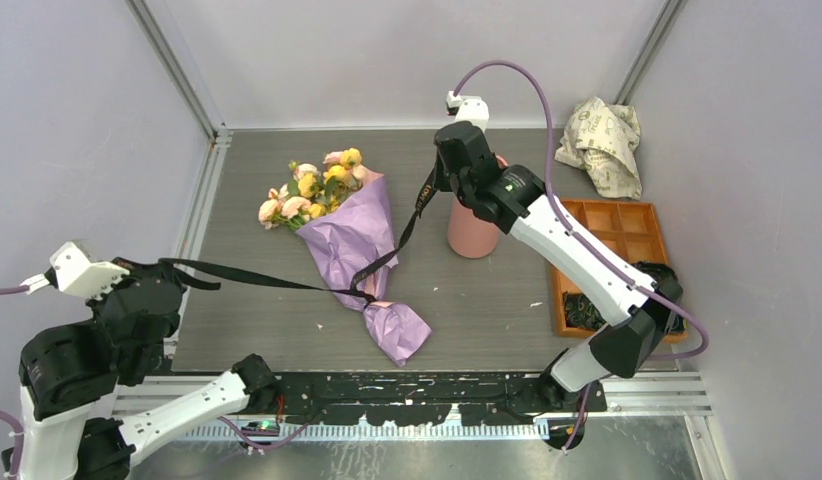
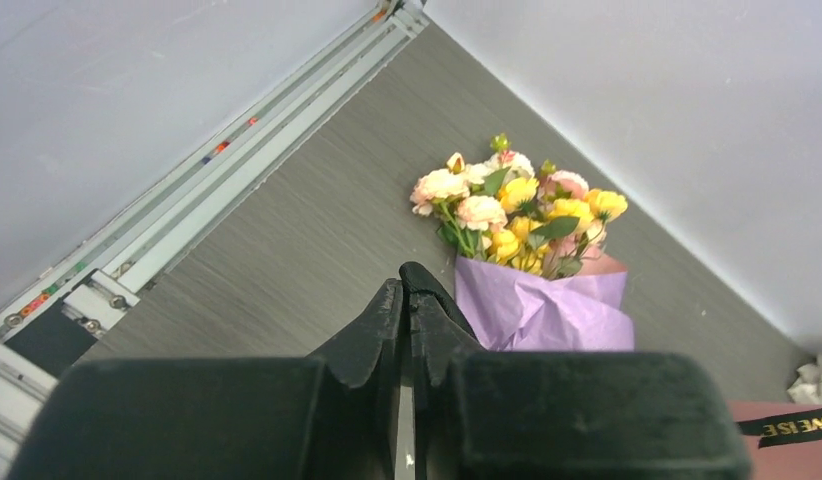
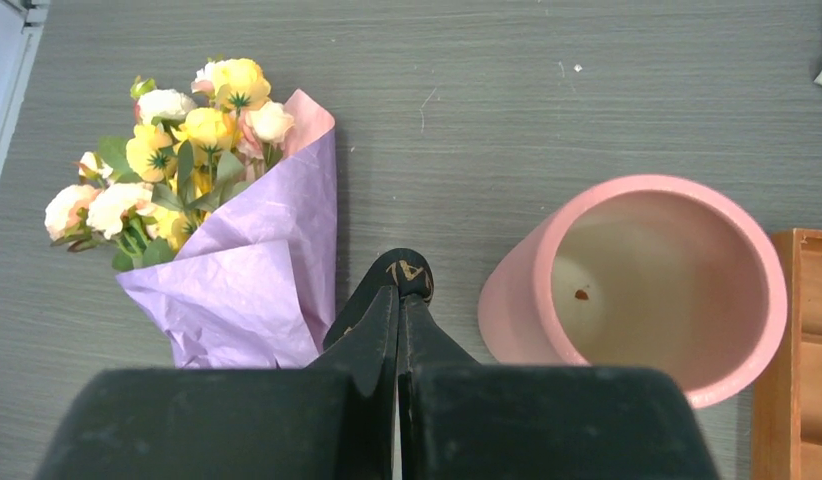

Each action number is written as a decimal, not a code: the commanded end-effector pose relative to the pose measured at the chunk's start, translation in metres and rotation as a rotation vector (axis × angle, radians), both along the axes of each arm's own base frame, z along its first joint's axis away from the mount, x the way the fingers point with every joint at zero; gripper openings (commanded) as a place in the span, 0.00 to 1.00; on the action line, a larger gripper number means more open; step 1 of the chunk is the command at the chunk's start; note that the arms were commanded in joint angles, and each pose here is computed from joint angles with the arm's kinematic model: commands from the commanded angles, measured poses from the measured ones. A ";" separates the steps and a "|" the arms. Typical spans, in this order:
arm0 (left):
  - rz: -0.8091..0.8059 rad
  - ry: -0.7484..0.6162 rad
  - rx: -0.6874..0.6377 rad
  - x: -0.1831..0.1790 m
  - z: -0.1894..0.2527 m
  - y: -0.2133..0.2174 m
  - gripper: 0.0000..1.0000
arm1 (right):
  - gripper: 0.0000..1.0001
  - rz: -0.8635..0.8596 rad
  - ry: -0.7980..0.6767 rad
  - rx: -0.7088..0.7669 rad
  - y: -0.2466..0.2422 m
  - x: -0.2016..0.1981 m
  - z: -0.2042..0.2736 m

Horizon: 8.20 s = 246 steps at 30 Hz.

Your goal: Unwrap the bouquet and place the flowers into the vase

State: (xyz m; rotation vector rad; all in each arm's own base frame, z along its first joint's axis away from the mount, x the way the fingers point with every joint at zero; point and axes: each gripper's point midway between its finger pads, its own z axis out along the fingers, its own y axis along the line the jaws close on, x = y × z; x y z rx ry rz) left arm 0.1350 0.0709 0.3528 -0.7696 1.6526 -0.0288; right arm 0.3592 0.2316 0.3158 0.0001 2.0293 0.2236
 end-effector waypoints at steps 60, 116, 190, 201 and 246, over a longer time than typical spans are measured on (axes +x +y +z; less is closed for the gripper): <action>-0.504 0.707 -0.055 0.157 -0.320 -0.223 0.05 | 0.55 0.415 0.429 -0.007 0.118 -0.145 -0.220; -1.083 0.539 -0.190 0.128 -0.287 -0.359 0.05 | 0.36 0.185 0.364 -0.104 0.071 -0.112 -0.211; -0.872 0.539 -0.136 0.090 -0.306 -0.284 0.07 | 0.07 0.317 0.466 -0.011 0.129 -0.107 -0.248; -0.756 0.566 -0.052 0.090 -0.309 -0.252 0.06 | 0.05 0.233 0.393 -0.077 0.092 -0.103 -0.226; -1.009 0.514 0.186 0.098 -0.261 -0.260 0.41 | 0.38 0.174 0.379 0.007 0.058 -0.114 -0.197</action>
